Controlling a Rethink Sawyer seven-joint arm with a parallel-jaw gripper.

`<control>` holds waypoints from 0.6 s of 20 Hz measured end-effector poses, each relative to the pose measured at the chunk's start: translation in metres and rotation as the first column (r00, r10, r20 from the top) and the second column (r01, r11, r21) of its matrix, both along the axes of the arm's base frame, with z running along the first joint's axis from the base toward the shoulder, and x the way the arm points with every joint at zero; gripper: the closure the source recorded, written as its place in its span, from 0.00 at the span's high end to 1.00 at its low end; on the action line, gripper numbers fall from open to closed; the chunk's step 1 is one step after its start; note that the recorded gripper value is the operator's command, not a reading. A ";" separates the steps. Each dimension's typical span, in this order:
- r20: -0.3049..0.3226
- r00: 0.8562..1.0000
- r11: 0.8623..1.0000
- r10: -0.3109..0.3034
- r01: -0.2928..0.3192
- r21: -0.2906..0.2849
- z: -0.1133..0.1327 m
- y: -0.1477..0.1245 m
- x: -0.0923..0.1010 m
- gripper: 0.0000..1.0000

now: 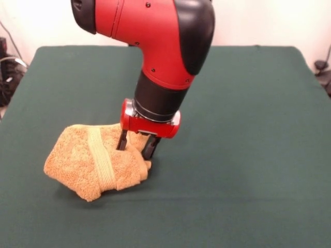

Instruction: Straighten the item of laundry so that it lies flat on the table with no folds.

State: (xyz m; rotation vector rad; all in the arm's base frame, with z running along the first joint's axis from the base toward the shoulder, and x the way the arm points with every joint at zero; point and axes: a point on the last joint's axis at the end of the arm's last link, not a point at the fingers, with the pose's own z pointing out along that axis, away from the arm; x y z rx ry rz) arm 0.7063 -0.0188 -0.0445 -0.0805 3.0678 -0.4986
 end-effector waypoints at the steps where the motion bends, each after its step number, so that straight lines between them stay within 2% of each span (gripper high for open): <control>1: 0.001 1.000 1.000 0.001 -0.001 -0.001 0.000 0.000 0.001 1.00; 12: 0.008 1.000 1.000 0.004 -0.004 -0.007 -0.001 -0.002 0.005 1.00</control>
